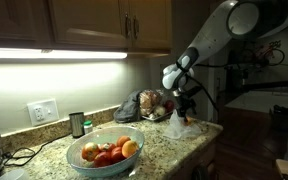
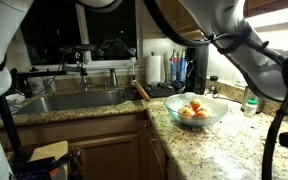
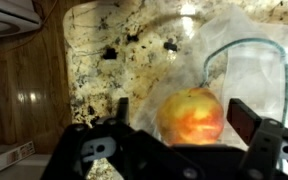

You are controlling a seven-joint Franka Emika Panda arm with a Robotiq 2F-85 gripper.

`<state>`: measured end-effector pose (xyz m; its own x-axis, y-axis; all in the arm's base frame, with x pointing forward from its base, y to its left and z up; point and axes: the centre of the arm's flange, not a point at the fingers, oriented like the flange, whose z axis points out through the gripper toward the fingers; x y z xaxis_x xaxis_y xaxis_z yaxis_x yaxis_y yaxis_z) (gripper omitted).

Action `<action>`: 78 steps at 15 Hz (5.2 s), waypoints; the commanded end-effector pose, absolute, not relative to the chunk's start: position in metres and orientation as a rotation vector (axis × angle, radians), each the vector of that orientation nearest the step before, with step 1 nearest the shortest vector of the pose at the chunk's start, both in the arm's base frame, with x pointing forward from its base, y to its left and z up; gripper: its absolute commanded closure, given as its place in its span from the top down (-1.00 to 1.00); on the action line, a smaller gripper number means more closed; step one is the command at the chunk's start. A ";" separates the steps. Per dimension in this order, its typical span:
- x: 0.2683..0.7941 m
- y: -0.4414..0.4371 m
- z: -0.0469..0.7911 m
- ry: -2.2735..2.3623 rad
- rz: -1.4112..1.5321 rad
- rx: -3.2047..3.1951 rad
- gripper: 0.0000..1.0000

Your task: Move the peach from the bag to the bowl

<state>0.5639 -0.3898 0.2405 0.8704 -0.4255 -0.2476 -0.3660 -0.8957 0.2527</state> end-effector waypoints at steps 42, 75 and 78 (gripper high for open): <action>0.580 -0.392 0.274 -0.661 -0.282 2.866 -0.18; 0.522 -0.220 0.373 -0.140 0.078 3.030 -0.18; 0.513 -0.191 0.380 -0.018 0.138 3.042 -0.18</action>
